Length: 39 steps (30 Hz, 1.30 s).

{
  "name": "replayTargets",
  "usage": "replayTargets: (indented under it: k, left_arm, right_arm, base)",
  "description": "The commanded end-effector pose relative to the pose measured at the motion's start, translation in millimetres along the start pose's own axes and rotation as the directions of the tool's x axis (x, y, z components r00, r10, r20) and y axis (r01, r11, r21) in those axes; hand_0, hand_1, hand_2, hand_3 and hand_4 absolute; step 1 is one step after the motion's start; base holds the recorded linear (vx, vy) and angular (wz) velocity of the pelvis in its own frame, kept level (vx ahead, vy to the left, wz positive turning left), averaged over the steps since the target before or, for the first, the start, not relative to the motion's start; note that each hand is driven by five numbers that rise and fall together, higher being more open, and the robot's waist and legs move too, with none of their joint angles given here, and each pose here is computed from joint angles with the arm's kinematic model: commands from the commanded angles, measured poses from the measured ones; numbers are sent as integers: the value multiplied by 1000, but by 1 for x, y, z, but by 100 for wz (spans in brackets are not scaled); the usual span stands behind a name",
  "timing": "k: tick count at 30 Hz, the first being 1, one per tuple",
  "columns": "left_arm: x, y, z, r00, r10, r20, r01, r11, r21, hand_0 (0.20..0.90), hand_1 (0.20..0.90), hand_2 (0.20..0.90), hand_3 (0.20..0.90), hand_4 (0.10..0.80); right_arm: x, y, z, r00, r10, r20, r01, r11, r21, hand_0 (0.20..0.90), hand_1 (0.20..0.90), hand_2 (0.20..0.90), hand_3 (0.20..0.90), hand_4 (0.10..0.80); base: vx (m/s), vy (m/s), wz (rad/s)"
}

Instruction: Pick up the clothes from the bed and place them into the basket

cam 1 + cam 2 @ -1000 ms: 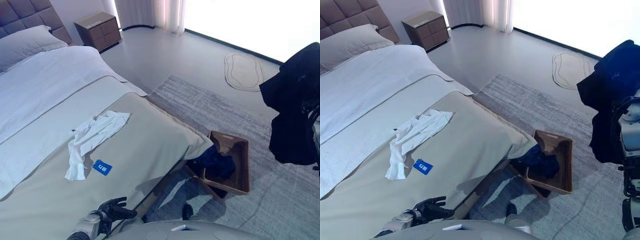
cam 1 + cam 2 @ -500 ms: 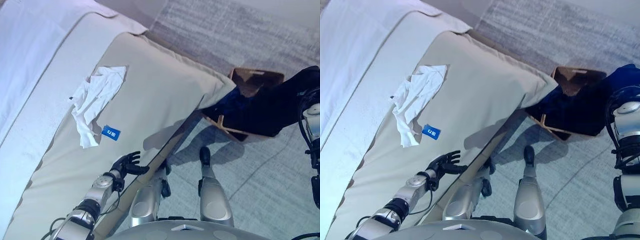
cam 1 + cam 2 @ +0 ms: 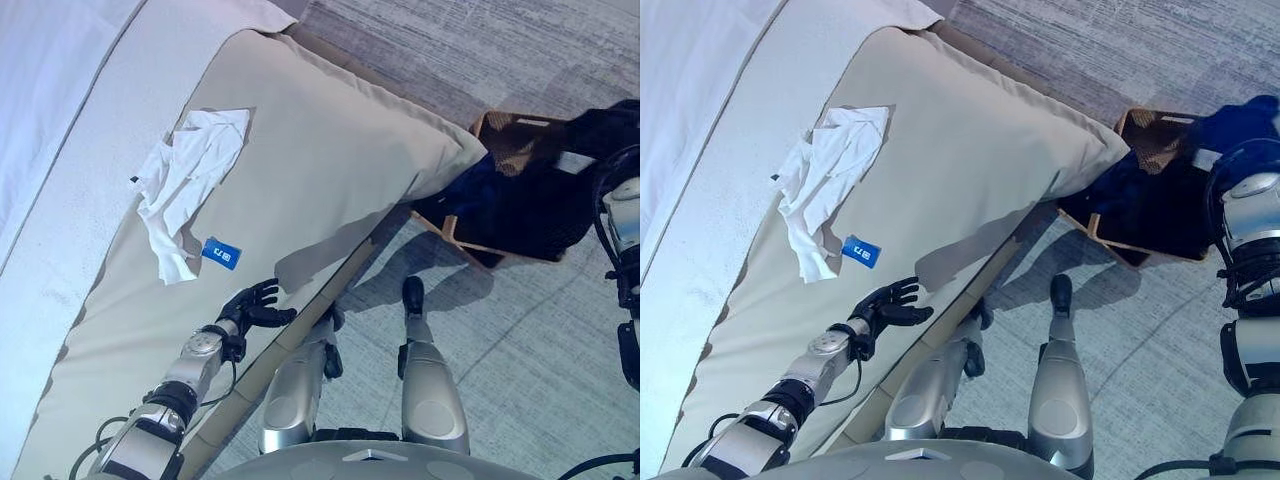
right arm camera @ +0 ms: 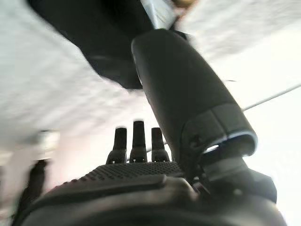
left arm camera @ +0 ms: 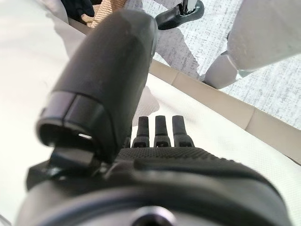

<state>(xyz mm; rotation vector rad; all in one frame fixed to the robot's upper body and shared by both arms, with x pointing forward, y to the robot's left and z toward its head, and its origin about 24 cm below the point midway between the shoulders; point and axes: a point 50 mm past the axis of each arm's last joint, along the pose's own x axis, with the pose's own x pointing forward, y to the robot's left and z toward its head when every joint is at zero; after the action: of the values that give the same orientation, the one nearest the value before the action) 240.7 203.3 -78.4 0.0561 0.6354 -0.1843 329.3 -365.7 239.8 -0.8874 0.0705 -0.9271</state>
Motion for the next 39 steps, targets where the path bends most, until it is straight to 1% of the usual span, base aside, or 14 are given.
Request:
replayTargets:
  k: [1, 3, 5, 6, 9, 11, 13, 17, 19, 20, 23, 28, 33, 39]
  left_arm:
    - [-16, 16, -30, 995, 27, -95, -28, 1000, -8, 900, 900, 900, 900, 800]
    - [-17, 19, -32, 993, 35, -110, -36, 999, -10, 900, 900, 900, 900, 800]
    - [-20, 26, -35, 991, 52, -126, -53, 999, -5, 900, 900, 900, 900, 800]
    - [-21, 28, -34, 990, 58, -130, -59, 998, -1, 900, 900, 900, 900, 800]
    - [-27, 41, -36, 986, 89, -140, -88, 996, 11, 900, 900, 900, 900, 800]
    - [-31, 49, -37, 983, 109, -151, -106, 994, 23, 900, 900, 900, 900, 800]
    - [-35, 56, -39, 979, 122, -164, -119, 993, 26, 900, 900, 900, 900, 800]
    - [-44, 60, -51, 971, 140, -193, -138, 990, 21, 900, 900, 900, 900, 800]
    - [-47, 56, -61, 968, 143, -206, -148, 989, -6, 900, 900, 900, 900, 800]
    - [-48, 55, -63, 968, 143, -207, -149, 989, -13, 900, 900, 900, 900, 800]
    - [-45, 44, -69, 969, 127, -213, -142, 988, -57, 900, 900, 900, 900, 800]
    - [-41, 37, -72, 970, 112, -218, -133, 987, -87, 900, 900, 900, 900, 800]
    - [-47, 56, -70, 953, 177, -246, -200, 977, -70, 900, 900, 900, 900, 800]
    - [-56, 82, -65, 936, 242, -256, -265, 962, -62, 900, 900, 900, 900, 800]
  right_arm:
    - [-3, -66, 64, 886, -298, 355, 295, 953, 66, 900, 900, 900, 900, 800]
    - [-3, -68, 61, 896, -243, 372, 288, 955, -70, 900, 900, 900, 900, 800]
    - [4, -63, 42, 960, -67, 271, 151, 942, -301, 900, 900, 900, 900, 800]
    - [6, -61, 36, 968, -24, 248, 110, 935, -337, 900, 900, 900, 900, 800]
    - [9, -45, 10, 959, 282, 31, -212, 787, -579, 900, 900, 900, 900, 800]
    - [6, -33, -8, 871, 475, -122, -417, 588, -693, 900, 900, 900, 900, 800]
    - [3, -26, -18, 808, 562, -179, -497, 487, -718, 900, 900, 900, 900, 800]
    - [5, -35, -11, 866, 496, 55, -351, 683, -640, 900, 900, 900, 900, 800]
    - [-4, -45, 31, 859, 371, 353, -209, 883, -421, 900, 900, 900, 900, 800]
    - [-8, -46, 42, 848, 346, 402, -195, 908, -371, 900, 900, 900, 900, 800]
    - [-46, -31, 95, 668, 349, 658, -206, 935, -288, 900, 900, 900, 900, 800]
    - [-64, 10, 112, 578, 439, 688, -205, 894, -397, 900, 900, 900, 900, 800]
    - [-63, 56, 113, 644, 463, 609, -136, 853, -504, 900, 900, 900, 900, 800]
    - [-55, 73, 125, 747, 386, 541, -79, 860, -505, 900, 900, 900, 900, 800]
  base:
    - [32, 36, 5]
    - [21, 13, 14]
    - [28, -43, 20]
    - [27, -67, 16]
    - [44, -64, 14]
    - [75, -47, 5]
    - [99, -21, 10]
    - [124, 25, 20]
    - [121, 130, 1]
    - [92, 205, -2]
    - [62, 275, 8]
    - [70, 239, 45]
    - [150, 77, 76]
    - [119, 73, 73]
